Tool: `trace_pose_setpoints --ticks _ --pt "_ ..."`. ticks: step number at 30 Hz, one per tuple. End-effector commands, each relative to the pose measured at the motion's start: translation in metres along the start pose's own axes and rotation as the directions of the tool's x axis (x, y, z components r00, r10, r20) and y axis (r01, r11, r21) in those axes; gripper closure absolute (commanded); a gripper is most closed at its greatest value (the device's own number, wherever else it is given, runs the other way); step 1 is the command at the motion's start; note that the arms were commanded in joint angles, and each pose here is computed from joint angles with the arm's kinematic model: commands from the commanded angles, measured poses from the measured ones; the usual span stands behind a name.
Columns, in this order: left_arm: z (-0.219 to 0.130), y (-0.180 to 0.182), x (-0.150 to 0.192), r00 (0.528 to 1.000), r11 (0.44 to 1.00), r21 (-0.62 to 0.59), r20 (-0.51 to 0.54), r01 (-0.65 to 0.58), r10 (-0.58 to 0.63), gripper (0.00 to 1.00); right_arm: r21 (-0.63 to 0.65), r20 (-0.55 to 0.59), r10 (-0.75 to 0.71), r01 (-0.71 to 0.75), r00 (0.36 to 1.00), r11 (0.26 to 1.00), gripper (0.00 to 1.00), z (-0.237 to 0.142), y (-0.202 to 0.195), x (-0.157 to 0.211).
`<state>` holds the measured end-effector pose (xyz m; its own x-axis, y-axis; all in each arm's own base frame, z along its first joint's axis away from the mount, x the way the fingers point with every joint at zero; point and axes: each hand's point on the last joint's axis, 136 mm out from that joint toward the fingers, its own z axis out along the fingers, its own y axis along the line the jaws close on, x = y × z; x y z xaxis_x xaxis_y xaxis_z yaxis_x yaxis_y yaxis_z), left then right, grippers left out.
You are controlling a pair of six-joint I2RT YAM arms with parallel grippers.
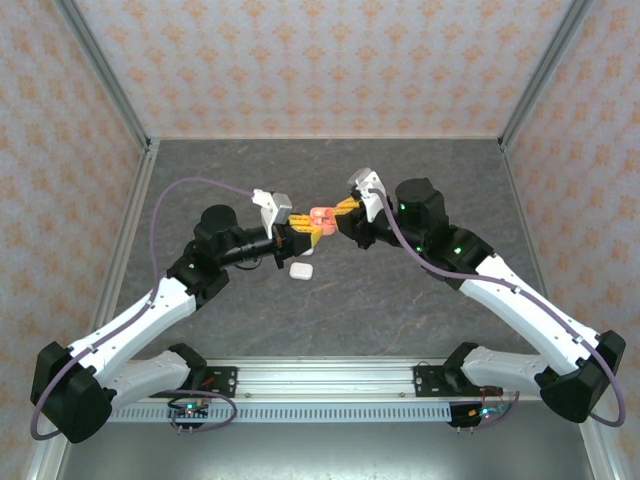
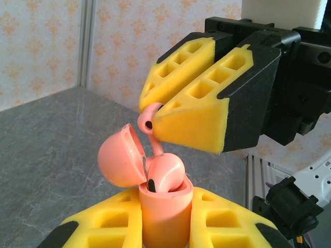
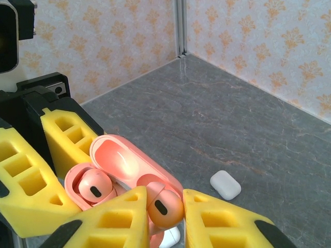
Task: Insert wireless bluetooth earbuds into charging case
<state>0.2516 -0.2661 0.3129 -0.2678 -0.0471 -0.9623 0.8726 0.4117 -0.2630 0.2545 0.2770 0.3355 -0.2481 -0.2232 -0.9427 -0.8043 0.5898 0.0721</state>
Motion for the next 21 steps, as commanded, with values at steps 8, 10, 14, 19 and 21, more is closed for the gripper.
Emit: trace_pose_setpoints --ticks 8,10,14,19,21 --pt "-0.001 -0.013 -0.026 0.997 0.998 0.037 0.064 -0.048 0.045 1.0 -0.069 -0.031 0.001 -0.003 1.0 0.998 0.81 0.003 0.012 0.011" --pt "-0.001 -0.013 -0.026 0.997 0.998 0.036 0.065 -0.048 0.046 1.0 -0.082 -0.031 0.005 -0.008 0.999 0.997 0.81 0.002 0.014 0.011" --pt "-0.001 -0.013 -0.028 0.997 0.998 0.034 0.069 -0.047 0.045 1.0 -0.106 -0.04 0.023 -0.027 0.999 0.994 0.8 0.002 0.018 0.013" --pt "-0.001 -0.013 -0.027 0.997 0.998 0.033 0.071 -0.045 0.043 1.0 -0.132 -0.058 0.042 -0.05 0.997 0.99 0.79 0.002 0.023 0.013" --pt "-0.001 -0.013 -0.028 0.996 0.998 0.034 0.073 -0.047 0.045 1.0 -0.132 -0.07 0.043 -0.052 0.997 0.99 0.79 0.002 0.023 0.015"
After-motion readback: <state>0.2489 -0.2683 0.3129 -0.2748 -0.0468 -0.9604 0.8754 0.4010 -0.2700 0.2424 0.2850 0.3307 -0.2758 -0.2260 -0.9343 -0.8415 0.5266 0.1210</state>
